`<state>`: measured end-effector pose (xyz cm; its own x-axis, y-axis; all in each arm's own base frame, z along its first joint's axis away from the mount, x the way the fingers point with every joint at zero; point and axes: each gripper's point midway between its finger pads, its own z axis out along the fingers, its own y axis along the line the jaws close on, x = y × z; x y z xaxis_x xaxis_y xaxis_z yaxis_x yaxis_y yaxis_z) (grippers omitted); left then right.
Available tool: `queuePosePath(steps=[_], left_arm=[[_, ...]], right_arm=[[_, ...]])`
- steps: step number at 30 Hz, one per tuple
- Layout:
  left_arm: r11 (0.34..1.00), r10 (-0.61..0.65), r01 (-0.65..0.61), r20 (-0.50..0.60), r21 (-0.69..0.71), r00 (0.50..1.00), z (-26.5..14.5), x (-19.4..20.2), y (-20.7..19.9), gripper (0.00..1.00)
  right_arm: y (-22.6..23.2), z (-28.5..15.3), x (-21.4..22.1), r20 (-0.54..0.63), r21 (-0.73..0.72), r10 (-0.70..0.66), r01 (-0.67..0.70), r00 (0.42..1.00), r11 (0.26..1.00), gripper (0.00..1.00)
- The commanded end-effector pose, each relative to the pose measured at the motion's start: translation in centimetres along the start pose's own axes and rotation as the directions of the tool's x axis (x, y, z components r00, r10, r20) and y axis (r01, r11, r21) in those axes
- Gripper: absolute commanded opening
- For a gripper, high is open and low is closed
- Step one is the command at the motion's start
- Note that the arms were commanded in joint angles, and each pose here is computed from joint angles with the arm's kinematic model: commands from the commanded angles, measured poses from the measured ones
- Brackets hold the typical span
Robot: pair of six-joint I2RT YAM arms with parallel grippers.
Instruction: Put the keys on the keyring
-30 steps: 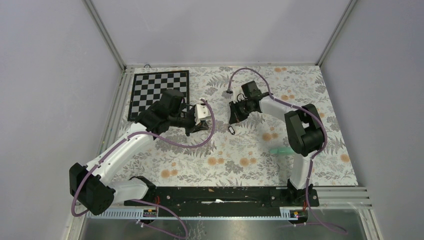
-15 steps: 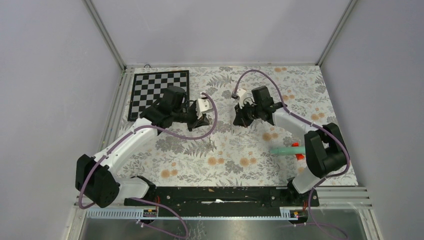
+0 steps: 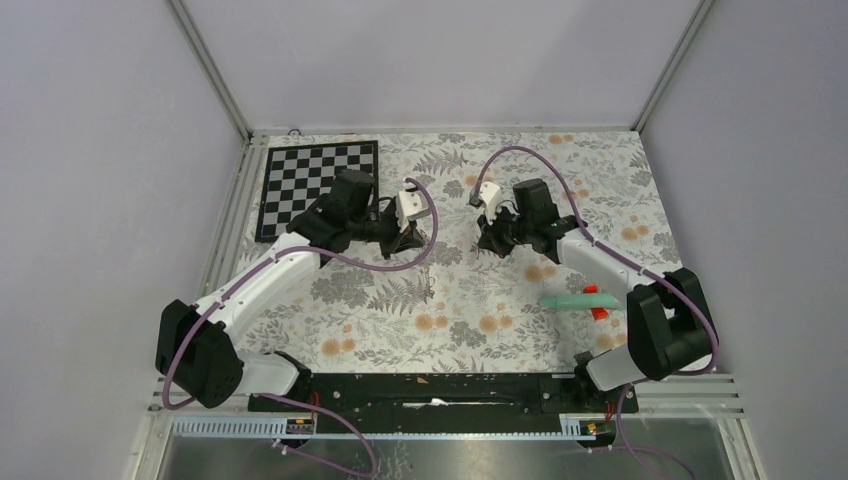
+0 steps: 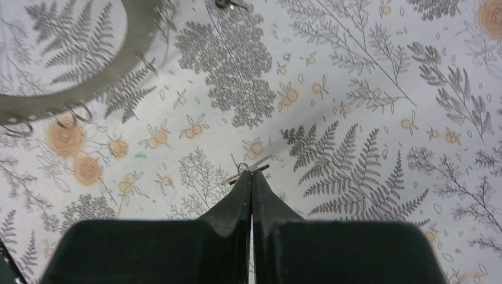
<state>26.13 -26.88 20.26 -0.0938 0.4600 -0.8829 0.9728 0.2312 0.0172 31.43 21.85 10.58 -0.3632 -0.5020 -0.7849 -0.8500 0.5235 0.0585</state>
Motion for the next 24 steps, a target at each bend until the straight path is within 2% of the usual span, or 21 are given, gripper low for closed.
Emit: queuePosePath(steps=[1, 10, 24], left_arm=[[0.997, 0.066, -0.064, 0.073, -0.038, 0.995, -0.8, -2.3, 0.4, 0.0], [0.995, 0.087, -0.084, 0.053, -0.059, 0.995, -1.4, -1.6, 0.2, 0.0], [0.995, 0.096, -0.094, 0.055, -0.045, 0.994, -1.5, -1.4, -0.2, 0.0]], right_arm=[[-1.3, 0.0, 2.0, -0.103, 0.044, -0.033, 0.038, 0.994, 0.998, 0.0], [-1.2, 0.6, 6.3, -0.251, 0.034, -0.008, 0.018, 0.968, 0.999, 0.0], [0.0, -0.3, 8.9, -0.302, 0.002, -0.042, 0.044, 0.952, 0.999, 0.1]])
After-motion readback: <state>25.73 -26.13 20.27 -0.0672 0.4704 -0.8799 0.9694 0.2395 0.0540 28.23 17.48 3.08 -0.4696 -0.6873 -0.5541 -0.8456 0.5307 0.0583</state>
